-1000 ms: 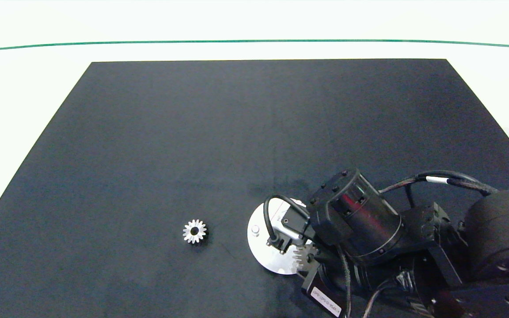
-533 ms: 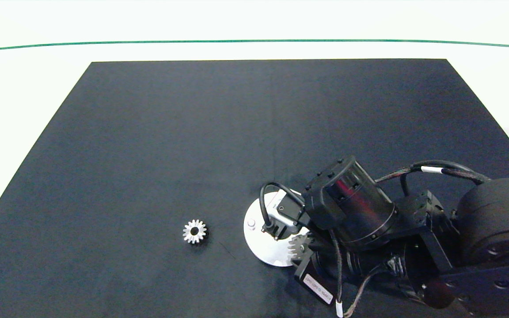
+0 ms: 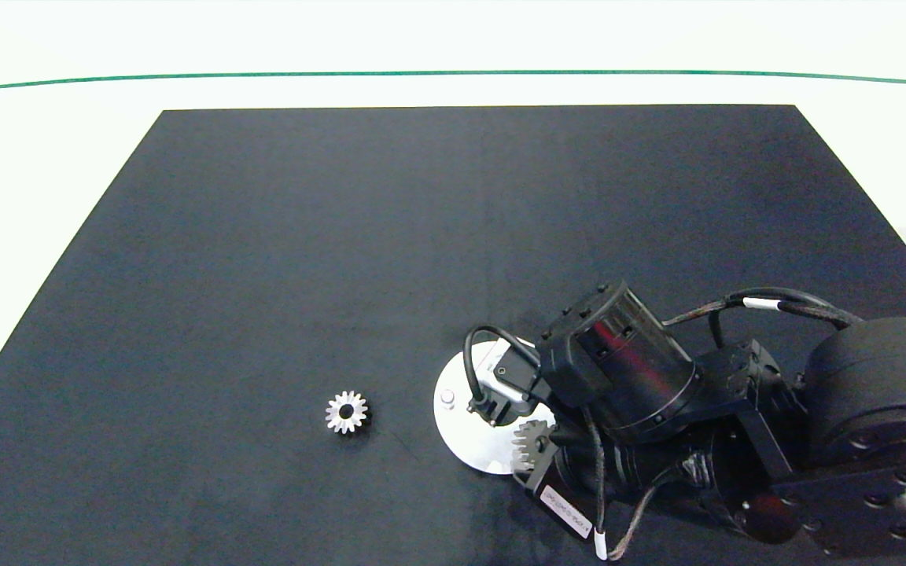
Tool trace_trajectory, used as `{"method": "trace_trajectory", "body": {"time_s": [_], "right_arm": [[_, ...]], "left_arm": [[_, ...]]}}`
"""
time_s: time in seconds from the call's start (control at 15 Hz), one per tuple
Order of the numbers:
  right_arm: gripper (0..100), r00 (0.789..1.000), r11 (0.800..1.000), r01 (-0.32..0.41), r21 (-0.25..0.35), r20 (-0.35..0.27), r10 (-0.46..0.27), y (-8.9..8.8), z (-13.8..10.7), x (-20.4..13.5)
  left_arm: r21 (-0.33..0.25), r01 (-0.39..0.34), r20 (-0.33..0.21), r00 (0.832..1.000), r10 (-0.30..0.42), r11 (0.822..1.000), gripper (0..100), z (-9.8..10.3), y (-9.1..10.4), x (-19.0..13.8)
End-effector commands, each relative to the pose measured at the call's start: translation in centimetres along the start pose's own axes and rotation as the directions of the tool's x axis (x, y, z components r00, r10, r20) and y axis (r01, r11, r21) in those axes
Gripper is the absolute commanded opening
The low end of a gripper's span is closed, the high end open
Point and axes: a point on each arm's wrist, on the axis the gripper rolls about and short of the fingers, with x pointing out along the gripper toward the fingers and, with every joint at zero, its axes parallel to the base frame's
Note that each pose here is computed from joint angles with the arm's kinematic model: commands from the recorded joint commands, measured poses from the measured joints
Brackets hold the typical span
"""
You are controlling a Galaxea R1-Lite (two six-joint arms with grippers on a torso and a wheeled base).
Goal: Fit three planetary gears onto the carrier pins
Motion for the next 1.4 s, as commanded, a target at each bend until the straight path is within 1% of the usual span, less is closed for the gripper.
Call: {"method": "trace_trajectory", "body": {"time_s": [0.07,0.27,0.4,0.53,0.67,0.8,0.87,0.93,1.0,1.27,1.4], "right_arm": [[100,1.0,1.0,0.002,-0.001,-0.003,-0.002,0.0,0.0,0.0],[100,1.0,1.0,0.005,0.004,0.013,-0.005,-0.2,0.4,-0.2],[100,0.998,1.0,0.013,0.024,0.062,-0.015,-0.7,1.3,-1.2],[100,0.993,0.999,0.023,0.044,0.115,-0.028,-1.5,1.6,-2.9],[100,0.989,0.998,0.029,0.058,0.145,-0.037,-2.0,1.6,-4.1],[100,0.987,0.997,0.033,0.065,0.156,-0.042,-2.2,1.4,-4.7],[100,0.985,0.996,0.055,0.067,0.162,-0.066,-2.5,1.2,-5.3],[100,0.983,0.994,0.08,0.073,0.162,-0.091,-2.7,1.0,-5.7],[100,0.982,0.993,0.089,0.072,0.16,-0.1,-2.7,0.8,-5.8],[100,0.986,0.987,0.131,0.088,0.095,-0.14,-4.0,0.0,-4.4],[100,0.988,0.987,0.135,0.088,0.069,-0.141,-4.1,-0.5,-3.9]], "left_arm": [[0.002,0.006,-0.002,1.0,-0.006,1.0,100,0.0,0.0,0.0],[0.005,0.013,0.001,1.0,-0.013,1.0,100,-0.1,0.1,0.0],[0.005,0.013,0.003,1.0,-0.013,1.0,100,-0.1,0.1,0.0],[0.005,0.013,0.003,1.0,-0.013,1.0,100,-0.1,0.1,0.0],[0.006,0.016,0.0,1.0,-0.016,1.0,100,-0.2,0.1,0.0],[0.006,0.017,-0.001,1.0,-0.017,1.0,100,-0.3,0.0,0.0],[0.005,0.016,0.003,1.0,-0.016,1.0,100,-0.2,0.1,0.0],[0.005,0.016,0.003,1.0,-0.016,1.0,100,-0.3,0.0,-0.1],[0.005,0.016,0.003,1.0,-0.016,1.0,100,-0.3,0.0,-0.1],[0.005,0.014,0.011,1.0,-0.014,1.0,100,-0.3,0.0,-0.2],[0.005,0.013,0.017,1.0,-0.013,1.0,100,-0.3,0.0,-0.3]]}}
